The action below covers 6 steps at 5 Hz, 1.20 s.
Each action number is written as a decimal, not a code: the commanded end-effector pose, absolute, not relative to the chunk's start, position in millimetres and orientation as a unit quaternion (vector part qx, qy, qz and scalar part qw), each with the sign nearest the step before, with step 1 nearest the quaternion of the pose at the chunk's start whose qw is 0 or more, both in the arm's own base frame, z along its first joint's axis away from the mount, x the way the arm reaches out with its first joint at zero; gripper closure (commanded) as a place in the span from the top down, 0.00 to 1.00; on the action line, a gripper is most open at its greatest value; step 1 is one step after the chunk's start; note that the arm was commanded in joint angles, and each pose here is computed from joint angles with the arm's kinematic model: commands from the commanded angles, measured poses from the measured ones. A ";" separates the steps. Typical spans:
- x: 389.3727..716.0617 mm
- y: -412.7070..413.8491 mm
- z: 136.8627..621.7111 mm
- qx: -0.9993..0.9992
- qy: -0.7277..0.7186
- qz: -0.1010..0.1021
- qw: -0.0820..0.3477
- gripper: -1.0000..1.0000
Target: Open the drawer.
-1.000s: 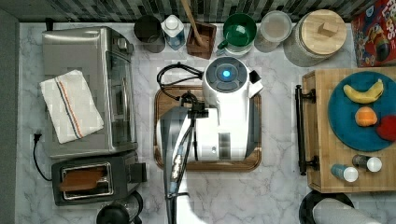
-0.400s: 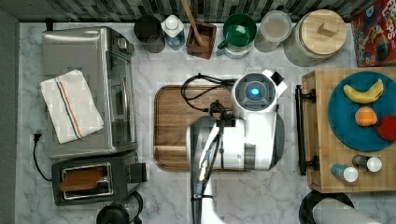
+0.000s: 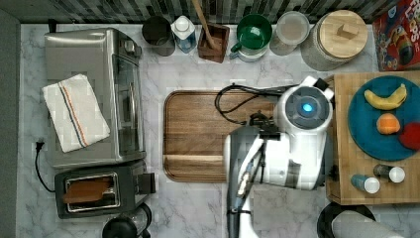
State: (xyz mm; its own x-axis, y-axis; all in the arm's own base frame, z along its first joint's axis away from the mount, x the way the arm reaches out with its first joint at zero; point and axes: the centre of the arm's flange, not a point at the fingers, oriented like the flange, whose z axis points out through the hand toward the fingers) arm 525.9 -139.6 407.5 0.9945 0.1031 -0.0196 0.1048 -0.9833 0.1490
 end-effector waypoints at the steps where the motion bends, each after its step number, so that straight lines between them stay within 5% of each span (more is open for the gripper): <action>1: 512.7 -207.8 396.7 0.992 0.089 0.000 0.092 1.00; 6: 502.4 -220.3 321.4 0.989 0.090 0.027 0.116 1.00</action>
